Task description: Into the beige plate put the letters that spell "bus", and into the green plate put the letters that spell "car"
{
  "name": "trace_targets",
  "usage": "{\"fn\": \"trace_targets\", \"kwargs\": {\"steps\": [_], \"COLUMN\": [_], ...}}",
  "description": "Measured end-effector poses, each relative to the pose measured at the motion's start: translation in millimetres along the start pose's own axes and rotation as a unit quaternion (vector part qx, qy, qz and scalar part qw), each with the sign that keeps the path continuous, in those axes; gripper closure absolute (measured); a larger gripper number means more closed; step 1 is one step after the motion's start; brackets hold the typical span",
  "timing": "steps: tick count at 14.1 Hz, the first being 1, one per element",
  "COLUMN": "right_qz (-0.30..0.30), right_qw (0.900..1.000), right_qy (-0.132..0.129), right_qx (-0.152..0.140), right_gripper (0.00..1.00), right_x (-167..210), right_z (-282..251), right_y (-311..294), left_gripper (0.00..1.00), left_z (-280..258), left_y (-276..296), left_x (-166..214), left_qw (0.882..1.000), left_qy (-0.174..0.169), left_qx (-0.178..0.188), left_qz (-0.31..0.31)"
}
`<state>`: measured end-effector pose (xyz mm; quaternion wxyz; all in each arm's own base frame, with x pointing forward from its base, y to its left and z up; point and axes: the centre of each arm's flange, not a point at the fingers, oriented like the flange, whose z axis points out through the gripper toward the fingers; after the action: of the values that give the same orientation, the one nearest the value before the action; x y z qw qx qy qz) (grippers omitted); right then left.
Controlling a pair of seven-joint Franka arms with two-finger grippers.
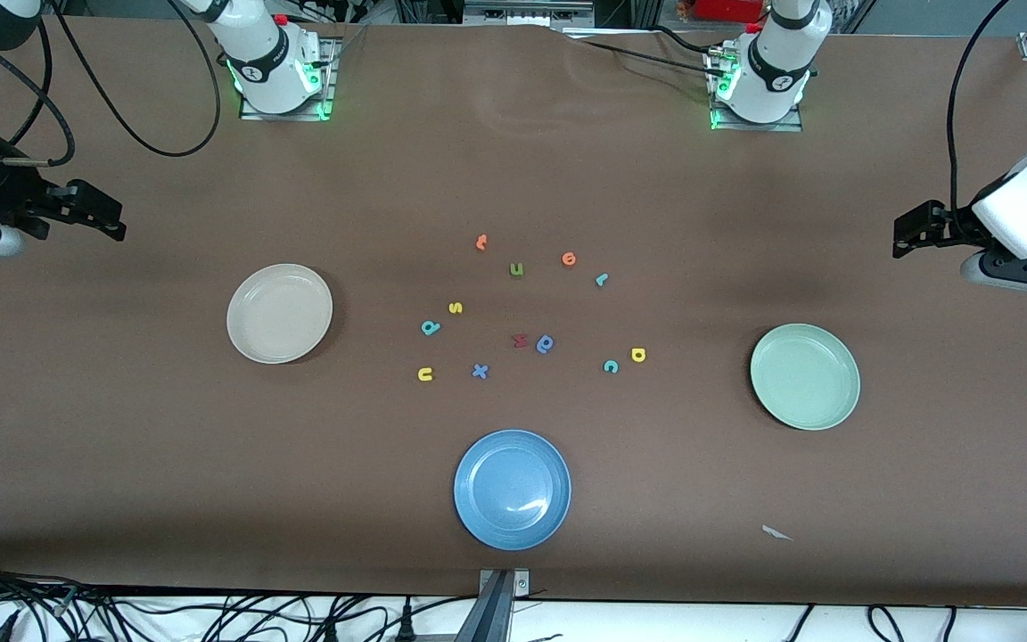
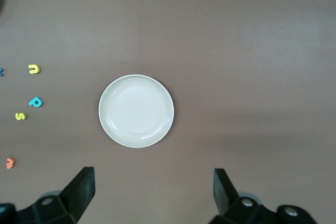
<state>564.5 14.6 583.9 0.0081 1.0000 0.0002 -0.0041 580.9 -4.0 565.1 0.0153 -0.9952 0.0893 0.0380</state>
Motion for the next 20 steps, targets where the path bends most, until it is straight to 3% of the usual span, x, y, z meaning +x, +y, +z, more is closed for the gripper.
{"fn": "trace_targets", "kwargs": {"steps": [6,9,12,20], "right_qz": [-0.002,-0.010,-0.010,0.116], "right_qw": [1.000,1.000,0.999,0.993], "right_qy": [-0.003,-0.018,-0.033,-0.009], "right_qx": [0.000,-0.001,-0.004,-0.009], "right_gripper": [0.00,0.00,0.00,0.00], "right_x": [0.9,5.0,13.4,45.1], "right_z": [2.7,17.1,39.8,150.3], "right_y": [-1.8,-11.8,-39.5,-197.9], "left_gripper": [0.00,0.00,0.00,0.00], "left_z": [0.0,3.2,25.6,168.9], "left_y": [0.0,4.7,28.6,190.2], "left_x": [0.0,2.1,20.5,102.2], "left_qw": [1.000,1.000,1.000,0.997], "left_qy": [0.000,-0.002,0.000,0.017], "left_qx": [0.000,-0.001,-0.027,-0.060], "left_qz": [0.000,0.004,0.012,-0.053]}}
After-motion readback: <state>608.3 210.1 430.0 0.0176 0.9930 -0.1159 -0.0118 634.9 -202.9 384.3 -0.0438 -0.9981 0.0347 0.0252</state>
